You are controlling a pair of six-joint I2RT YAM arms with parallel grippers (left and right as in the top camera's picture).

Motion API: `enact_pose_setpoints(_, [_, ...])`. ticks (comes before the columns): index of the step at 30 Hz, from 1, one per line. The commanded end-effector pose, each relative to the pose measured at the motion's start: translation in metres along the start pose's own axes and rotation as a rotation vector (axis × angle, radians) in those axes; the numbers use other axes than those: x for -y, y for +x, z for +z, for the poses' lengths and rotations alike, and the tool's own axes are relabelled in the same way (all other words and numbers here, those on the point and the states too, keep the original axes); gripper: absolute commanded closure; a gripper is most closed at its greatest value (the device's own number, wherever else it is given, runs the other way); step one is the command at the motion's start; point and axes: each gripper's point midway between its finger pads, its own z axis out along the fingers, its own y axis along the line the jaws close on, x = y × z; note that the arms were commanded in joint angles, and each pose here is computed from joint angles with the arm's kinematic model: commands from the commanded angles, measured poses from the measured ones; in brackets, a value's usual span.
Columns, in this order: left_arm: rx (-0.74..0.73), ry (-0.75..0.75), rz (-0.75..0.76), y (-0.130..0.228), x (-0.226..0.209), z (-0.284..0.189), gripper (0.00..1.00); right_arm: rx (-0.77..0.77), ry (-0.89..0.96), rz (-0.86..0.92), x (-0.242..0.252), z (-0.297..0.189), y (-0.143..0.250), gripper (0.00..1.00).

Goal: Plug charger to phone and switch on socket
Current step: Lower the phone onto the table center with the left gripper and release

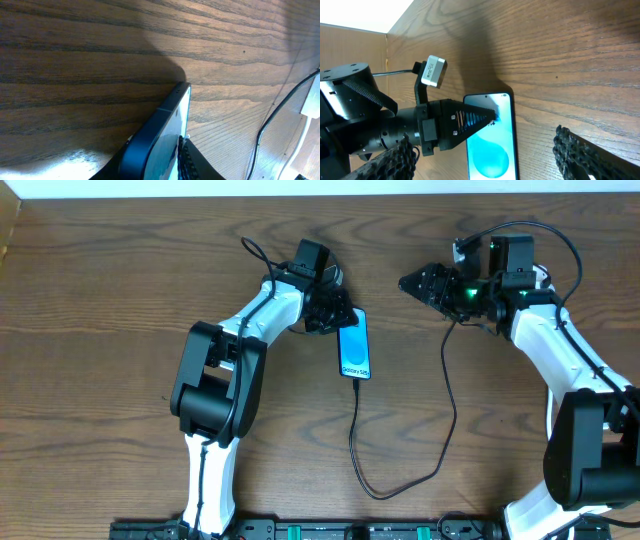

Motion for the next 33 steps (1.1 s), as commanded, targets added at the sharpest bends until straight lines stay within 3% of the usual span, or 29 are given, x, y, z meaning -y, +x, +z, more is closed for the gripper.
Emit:
enact_pose_setpoints(1, [0.038,-0.041,0.000,-0.009,-0.004,-0.006,0.75,0.008,-0.009,-0.039,-0.009,-0.003,-0.001,0.13])
enact_pose_setpoints(8, [0.052,-0.136,-0.020,-0.008,-0.023,-0.007,0.73,0.008,-0.009,-0.039,-0.009,-0.003,-0.001,0.12])
enact_pose_setpoints(10, [0.063,-0.167,-0.023,-0.010,-0.028,-0.008,0.61,0.011,-0.005,-0.040,-0.008,-0.003,-0.001,0.13])
enact_pose_setpoints(12, [0.062,-0.167,-0.023,-0.009,-0.028,-0.008,0.56,0.013,0.001,-0.039,-0.007,-0.003,-0.002,0.12])
enact_pose_setpoints(20, [0.080,-0.201,-0.023,-0.012,-0.034,-0.010,0.52,0.009,0.003,-0.035,-0.007,-0.003,-0.001,0.12])
enact_pose_setpoints(24, [0.105,-0.271,-0.031,-0.016,-0.048,-0.014,0.29,0.009,0.003,-0.035,-0.007,-0.003,-0.001,0.12])
enact_pose_setpoints(33, [0.148,-0.297,-0.071,-0.038,-0.083,-0.057,0.21,0.016,0.031,-0.043,-0.001,-0.003,-0.001,0.09])
